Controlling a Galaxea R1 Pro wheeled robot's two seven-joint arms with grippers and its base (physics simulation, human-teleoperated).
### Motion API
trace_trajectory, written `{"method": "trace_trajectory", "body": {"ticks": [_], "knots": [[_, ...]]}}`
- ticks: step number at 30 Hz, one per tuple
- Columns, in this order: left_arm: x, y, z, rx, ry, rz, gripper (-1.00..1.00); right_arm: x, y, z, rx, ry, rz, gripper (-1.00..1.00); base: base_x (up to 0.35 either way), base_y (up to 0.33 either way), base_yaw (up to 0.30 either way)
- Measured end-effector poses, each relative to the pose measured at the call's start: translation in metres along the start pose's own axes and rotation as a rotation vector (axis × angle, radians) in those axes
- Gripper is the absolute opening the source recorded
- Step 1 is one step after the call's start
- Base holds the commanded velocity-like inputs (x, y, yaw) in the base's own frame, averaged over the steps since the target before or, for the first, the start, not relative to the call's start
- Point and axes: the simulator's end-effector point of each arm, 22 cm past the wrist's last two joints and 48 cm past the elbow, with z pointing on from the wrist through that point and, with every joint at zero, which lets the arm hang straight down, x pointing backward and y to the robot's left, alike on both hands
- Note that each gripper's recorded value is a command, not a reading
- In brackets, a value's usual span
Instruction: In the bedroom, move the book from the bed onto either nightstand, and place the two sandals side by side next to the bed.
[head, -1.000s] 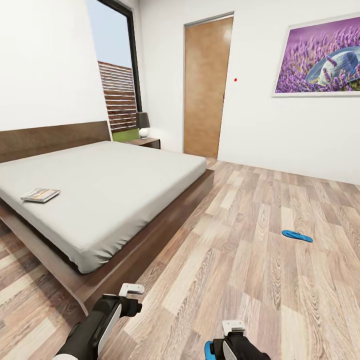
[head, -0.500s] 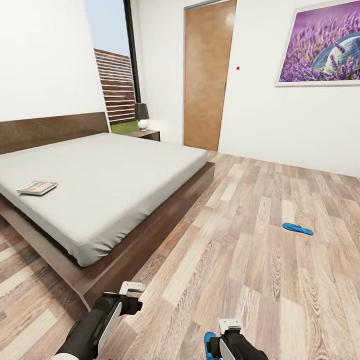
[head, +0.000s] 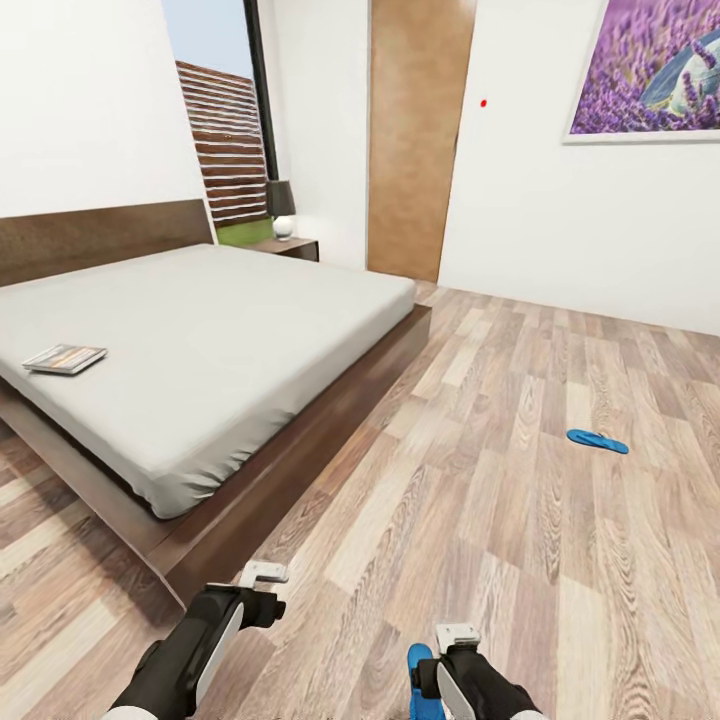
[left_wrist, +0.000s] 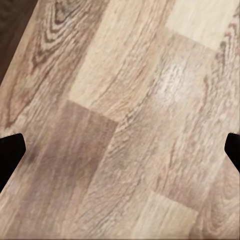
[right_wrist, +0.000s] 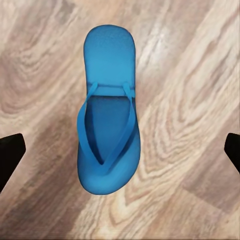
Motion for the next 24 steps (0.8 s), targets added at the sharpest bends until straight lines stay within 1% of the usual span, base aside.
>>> {"method": "trace_trajectory", "body": {"ticks": [24], "knots": [[0.038,-0.003,0.033,0.011,0.092,-0.003,1.0,0.015,0.0,0.028,-0.001,0.066,-0.001,1.0,0.0,0.0,0.0]]}}
